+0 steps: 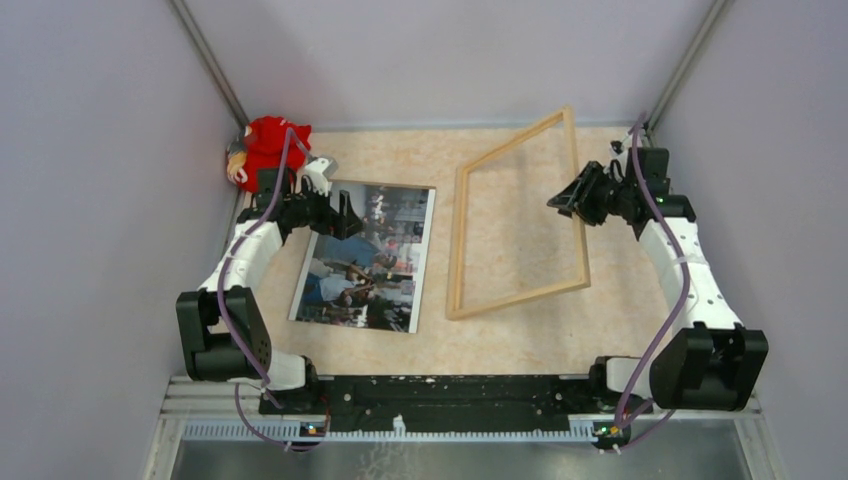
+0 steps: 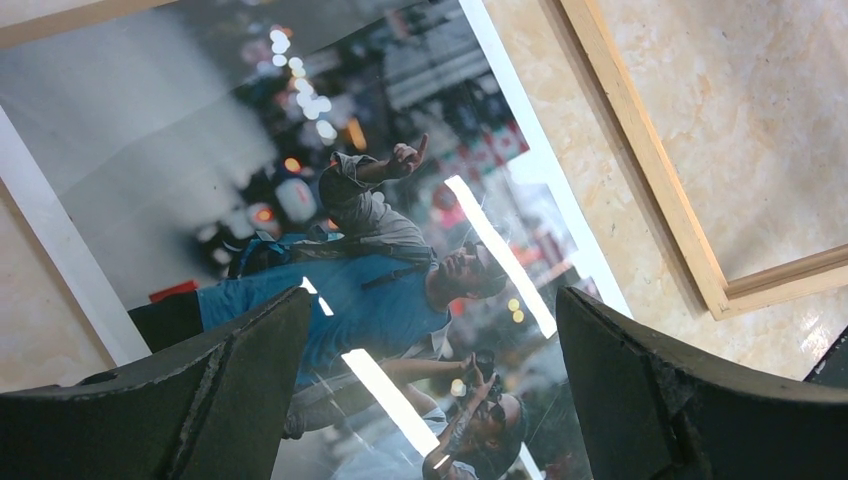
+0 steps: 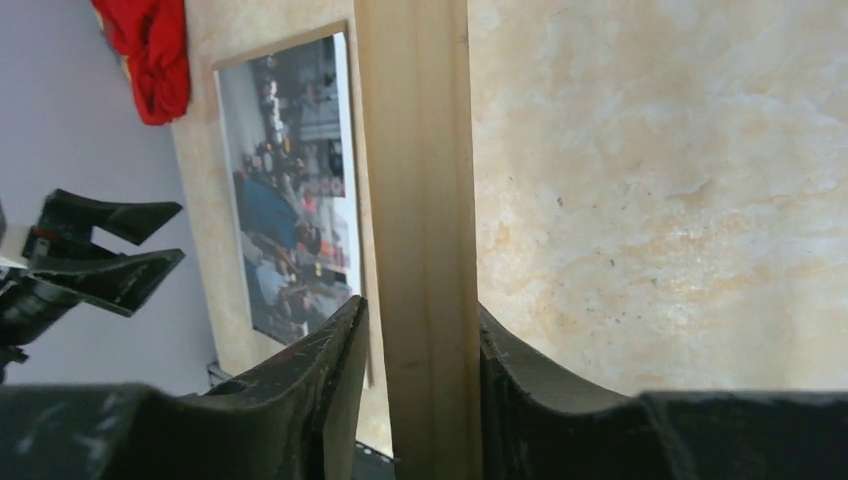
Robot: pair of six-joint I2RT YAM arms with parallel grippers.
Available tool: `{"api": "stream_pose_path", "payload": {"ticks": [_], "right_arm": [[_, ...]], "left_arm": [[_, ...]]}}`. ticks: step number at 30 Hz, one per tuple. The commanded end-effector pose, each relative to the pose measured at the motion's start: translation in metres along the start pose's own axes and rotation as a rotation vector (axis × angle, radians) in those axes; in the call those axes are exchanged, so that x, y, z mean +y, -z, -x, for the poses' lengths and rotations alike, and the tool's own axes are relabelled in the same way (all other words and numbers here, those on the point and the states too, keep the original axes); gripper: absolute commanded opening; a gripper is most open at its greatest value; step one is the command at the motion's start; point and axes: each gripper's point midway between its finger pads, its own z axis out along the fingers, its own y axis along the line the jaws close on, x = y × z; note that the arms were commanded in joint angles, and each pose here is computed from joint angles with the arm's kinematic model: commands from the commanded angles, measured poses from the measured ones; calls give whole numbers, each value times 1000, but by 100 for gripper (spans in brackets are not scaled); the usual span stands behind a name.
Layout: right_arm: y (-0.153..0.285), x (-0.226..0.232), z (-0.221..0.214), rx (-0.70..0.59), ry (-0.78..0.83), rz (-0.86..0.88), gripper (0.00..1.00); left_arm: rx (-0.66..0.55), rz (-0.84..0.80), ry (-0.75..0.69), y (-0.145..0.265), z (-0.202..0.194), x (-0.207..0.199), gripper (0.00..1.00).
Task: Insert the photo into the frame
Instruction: Turn over the photo frame at the center of the board.
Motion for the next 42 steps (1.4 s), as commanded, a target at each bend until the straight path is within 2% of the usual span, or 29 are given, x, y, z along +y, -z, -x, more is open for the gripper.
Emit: {"api": "stream_pose_path", "payload": {"ticks": [1,6,13,20,25,28,34,40,42], "right_arm": [[-4,-14,-1,1,73,-39,34],[-20,-43,-17,38,62,-102,28],[-41,-81,-29,69,93,-244,28],[-54,-97,-25,97,243,-399,29],[-65,-115,-26,153,318,-508,34],[-73,-129,-29,181,321,-555,39],[-85,-154,-35,229,331,-640,42],[-87,-168,-30,240,348,-718,52],[-81,-166,-21,204,358,-746,60]], "left_arm": [[-8,6,-28,-2,5,3,99],[-11,4,-24,-2,8,3,99],[-3,10,-26,-3,4,4,99],[6,8,-22,-6,0,6,99],[10,10,-24,-9,-1,9,99],[13,14,-31,-9,-2,11,99],[18,18,-49,-8,-5,11,99],[17,10,-54,-7,-6,9,99],[16,9,-60,-6,-5,8,99]]}}
